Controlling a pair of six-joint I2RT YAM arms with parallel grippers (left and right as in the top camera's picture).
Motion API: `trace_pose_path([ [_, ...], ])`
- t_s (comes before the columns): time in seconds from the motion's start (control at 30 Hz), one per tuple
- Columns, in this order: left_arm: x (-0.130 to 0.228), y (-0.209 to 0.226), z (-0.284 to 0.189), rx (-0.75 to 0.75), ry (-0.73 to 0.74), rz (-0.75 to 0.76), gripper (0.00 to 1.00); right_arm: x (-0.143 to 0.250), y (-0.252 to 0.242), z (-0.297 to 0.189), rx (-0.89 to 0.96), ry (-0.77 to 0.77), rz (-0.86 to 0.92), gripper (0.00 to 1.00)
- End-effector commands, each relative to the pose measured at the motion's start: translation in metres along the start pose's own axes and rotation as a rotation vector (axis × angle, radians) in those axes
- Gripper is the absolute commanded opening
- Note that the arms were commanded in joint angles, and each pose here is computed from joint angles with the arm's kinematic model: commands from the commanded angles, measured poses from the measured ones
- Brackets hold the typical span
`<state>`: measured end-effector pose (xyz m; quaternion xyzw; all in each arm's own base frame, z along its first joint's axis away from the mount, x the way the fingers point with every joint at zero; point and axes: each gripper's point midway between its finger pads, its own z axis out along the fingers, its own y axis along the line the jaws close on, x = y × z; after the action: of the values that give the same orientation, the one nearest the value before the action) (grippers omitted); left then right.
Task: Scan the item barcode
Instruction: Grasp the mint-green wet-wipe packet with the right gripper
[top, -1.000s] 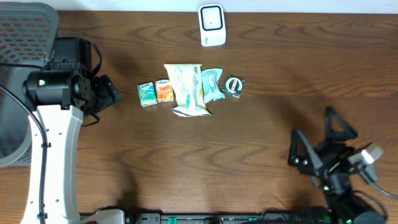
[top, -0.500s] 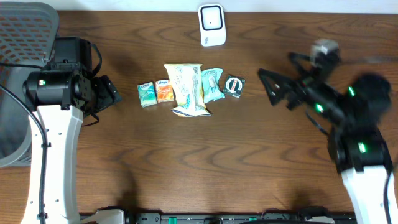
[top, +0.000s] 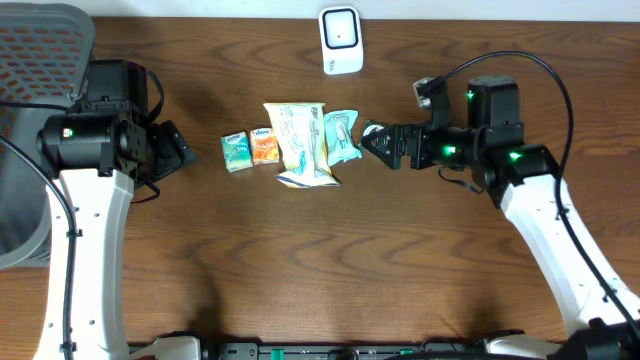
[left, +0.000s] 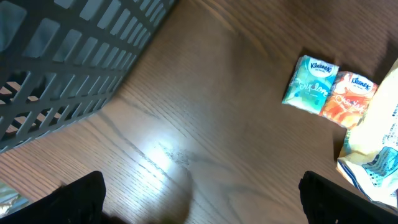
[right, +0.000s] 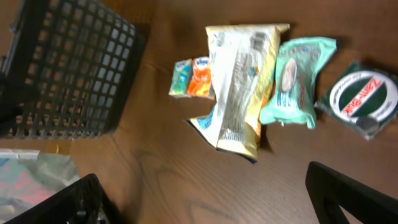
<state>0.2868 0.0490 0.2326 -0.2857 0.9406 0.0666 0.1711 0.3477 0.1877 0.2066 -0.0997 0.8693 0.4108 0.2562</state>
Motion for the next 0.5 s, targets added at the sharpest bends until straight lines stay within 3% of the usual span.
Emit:
trace_pose_path([
  [0.0,0.0,0.003,0.003,-0.016,0.006,-0.011,0.98,0.002,0.005,0.005,-0.022,0.027,0.061,0.99],
  [0.3,0.0,0.003,0.003,-0.016,0.006,-0.011,0.98,0.023,0.022,0.022,-0.027,0.099,0.035,0.99],
  [0.47,0.0,0.003,0.003,-0.016,0.006,-0.011,0.97,0.034,0.021,0.035,0.068,0.116,-0.004,0.99],
])
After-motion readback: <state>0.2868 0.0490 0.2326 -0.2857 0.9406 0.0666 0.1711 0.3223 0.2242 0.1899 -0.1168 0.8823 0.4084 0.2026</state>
